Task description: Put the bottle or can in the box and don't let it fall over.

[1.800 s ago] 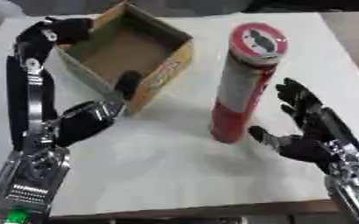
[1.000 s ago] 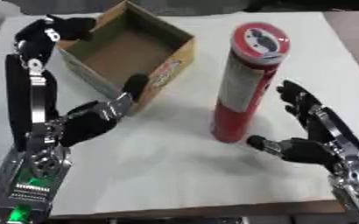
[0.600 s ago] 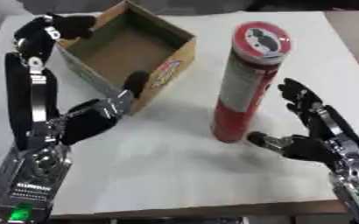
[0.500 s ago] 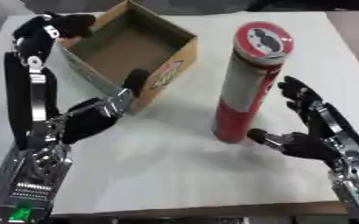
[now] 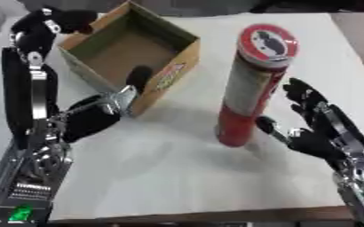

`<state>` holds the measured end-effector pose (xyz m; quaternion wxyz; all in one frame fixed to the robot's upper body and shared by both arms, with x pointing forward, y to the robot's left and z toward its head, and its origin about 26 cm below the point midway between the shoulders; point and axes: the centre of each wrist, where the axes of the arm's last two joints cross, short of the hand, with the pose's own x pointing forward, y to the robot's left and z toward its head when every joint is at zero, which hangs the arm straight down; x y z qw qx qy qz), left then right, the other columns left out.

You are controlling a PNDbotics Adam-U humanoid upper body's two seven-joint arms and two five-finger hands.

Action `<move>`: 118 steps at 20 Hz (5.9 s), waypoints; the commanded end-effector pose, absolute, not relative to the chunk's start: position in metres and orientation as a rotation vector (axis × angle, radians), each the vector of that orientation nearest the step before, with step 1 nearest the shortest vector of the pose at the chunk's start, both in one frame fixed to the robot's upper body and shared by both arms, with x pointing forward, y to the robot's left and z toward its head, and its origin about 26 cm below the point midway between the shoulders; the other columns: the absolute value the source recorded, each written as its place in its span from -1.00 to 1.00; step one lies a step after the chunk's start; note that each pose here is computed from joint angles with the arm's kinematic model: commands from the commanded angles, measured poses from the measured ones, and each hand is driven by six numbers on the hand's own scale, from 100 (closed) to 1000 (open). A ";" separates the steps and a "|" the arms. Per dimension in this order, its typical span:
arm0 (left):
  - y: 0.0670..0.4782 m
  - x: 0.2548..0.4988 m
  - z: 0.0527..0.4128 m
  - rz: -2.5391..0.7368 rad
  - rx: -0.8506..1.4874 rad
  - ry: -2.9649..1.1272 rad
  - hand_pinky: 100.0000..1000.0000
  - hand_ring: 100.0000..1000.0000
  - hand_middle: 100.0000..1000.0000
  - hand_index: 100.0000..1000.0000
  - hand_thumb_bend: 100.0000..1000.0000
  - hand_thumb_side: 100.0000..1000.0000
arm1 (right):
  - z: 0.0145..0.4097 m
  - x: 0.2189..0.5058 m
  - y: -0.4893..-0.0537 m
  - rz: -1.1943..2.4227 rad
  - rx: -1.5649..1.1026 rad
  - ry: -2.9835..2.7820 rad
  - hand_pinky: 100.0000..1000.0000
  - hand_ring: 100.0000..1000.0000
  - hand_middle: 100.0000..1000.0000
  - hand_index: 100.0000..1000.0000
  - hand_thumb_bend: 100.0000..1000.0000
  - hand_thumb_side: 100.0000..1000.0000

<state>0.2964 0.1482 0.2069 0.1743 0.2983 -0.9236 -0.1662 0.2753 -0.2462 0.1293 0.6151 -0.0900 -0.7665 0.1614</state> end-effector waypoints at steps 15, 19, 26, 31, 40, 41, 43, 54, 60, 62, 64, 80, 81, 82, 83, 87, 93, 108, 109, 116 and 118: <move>0.151 0.296 0.219 -0.397 0.892 -2.627 0.16 0.14 -0.10 0.31 -0.02 -0.16 | 0.153 0.281 -0.249 0.426 -0.206 -1.840 1.00 1.00 0.85 1.00 0.26 -0.43; 0.153 0.296 0.219 -0.393 0.908 -2.626 0.17 0.15 -0.10 0.31 -0.02 -0.17 | 0.156 0.283 -0.248 0.434 -0.194 -1.842 1.00 1.00 0.85 1.00 0.21 -0.37; 0.155 0.297 0.221 -0.391 0.941 -2.619 0.17 0.15 -0.10 0.31 -0.03 -0.17 | 0.162 0.285 -0.246 0.442 -0.182 -1.849 1.00 1.00 0.85 1.00 0.14 -0.33; 0.156 0.297 0.222 -0.386 0.949 -2.624 0.17 0.14 -0.11 0.30 -0.02 -0.17 | 0.165 0.287 -0.244 0.457 -0.158 -1.860 1.00 1.00 0.86 1.00 0.09 -0.37; 0.156 0.297 0.220 -0.385 0.945 -2.643 0.17 0.13 -0.12 0.30 0.00 -0.20 | 0.164 0.286 -0.243 0.509 -0.117 -1.884 1.00 1.00 0.86 1.00 -0.04 -0.42; 0.156 0.297 0.220 -0.382 0.942 -2.645 0.17 0.13 -0.12 0.30 0.00 -0.20 | 0.164 0.286 -0.243 0.515 -0.115 -1.888 1.00 1.00 0.86 1.00 -0.04 -0.42; 0.156 0.297 0.219 -0.379 0.939 -2.649 0.16 0.13 -0.12 0.30 0.00 -0.21 | 0.164 0.286 -0.244 0.524 -0.111 -1.894 1.00 1.00 0.86 1.00 -0.06 -0.43; 0.160 0.297 0.218 -0.384 0.988 -2.673 0.13 0.10 -0.14 0.31 0.06 -0.29 | 0.165 0.287 -0.242 0.544 -0.097 -1.911 1.00 1.00 0.93 1.00 -0.05 -0.26; 0.163 0.297 0.214 -0.351 1.065 -2.675 0.11 0.10 -0.14 0.31 0.08 -0.32 | 0.166 0.287 -0.238 0.554 -0.108 -1.914 1.00 1.00 0.92 1.00 0.08 -0.17; 0.164 0.297 0.212 -0.339 1.082 -2.669 0.11 0.10 -0.14 0.31 0.08 -0.33 | 0.167 0.288 -0.237 0.560 -0.112 -1.909 1.00 1.00 0.92 1.00 0.08 -0.15; 0.164 0.297 0.211 -0.327 1.089 -2.665 0.11 0.10 -0.14 0.31 0.04 -0.32 | 0.169 0.288 -0.237 0.569 -0.112 -1.911 1.00 1.00 0.93 1.00 0.11 -0.19; 0.171 0.297 0.208 -0.268 1.086 -2.621 0.12 0.12 -0.14 0.30 0.02 -0.27 | 0.177 0.291 -0.233 0.634 -0.084 -1.899 1.00 1.00 0.92 1.00 0.06 -0.31; 0.171 0.297 0.208 -0.266 1.088 -2.620 0.12 0.12 -0.14 0.30 0.02 -0.27 | 0.177 0.291 -0.233 0.635 -0.080 -1.899 1.00 1.00 0.92 1.00 0.05 -0.31; 0.172 0.298 0.208 -0.264 1.091 -2.619 0.12 0.12 -0.14 0.30 0.02 -0.27 | 0.177 0.291 -0.233 0.636 -0.075 -1.899 1.00 1.00 0.92 1.00 0.05 -0.31; 0.172 0.298 0.208 -0.262 1.095 -2.617 0.12 0.12 -0.14 0.30 0.02 -0.27 | 0.177 0.291 -0.233 0.639 -0.071 -1.900 1.00 1.00 0.92 1.00 0.04 -0.32; 0.174 0.298 0.209 -0.253 1.099 -2.615 0.13 0.12 -0.14 0.29 0.01 -0.27 | 0.180 0.292 -0.232 0.646 -0.059 -1.903 1.00 1.00 0.90 1.00 0.04 -0.34; 0.176 0.298 0.208 -0.246 1.100 -2.607 0.14 0.14 -0.13 0.29 -0.01 -0.23 | 0.182 0.293 -0.232 0.641 -0.056 -1.903 1.00 1.00 0.88 0.99 0.00 -0.35; 0.180 0.299 0.207 -0.246 1.150 -2.534 0.32 0.38 -0.07 0.27 -0.04 0.03 | 0.187 0.295 -0.230 0.614 -0.033 -1.850 1.00 1.00 0.85 0.64 -0.21 -0.51; 0.180 0.299 0.206 -0.249 1.155 -2.528 0.34 0.39 -0.06 0.27 -0.05 0.06 | 0.187 0.294 -0.229 0.608 -0.023 -1.842 1.00 1.00 0.84 0.63 -0.23 -0.60; 0.180 0.299 0.206 -0.286 1.188 -2.499 0.44 0.46 0.02 0.36 -0.21 0.10 | 0.187 0.295 -0.228 0.562 0.034 -1.806 1.00 1.00 0.79 0.60 -0.39 -0.96; 0.179 0.299 0.206 -0.295 1.190 -2.500 0.49 0.52 0.08 0.36 -0.21 0.11 | 0.187 0.295 -0.229 0.542 0.038 -1.810 1.00 1.00 0.78 0.58 -0.61 -0.98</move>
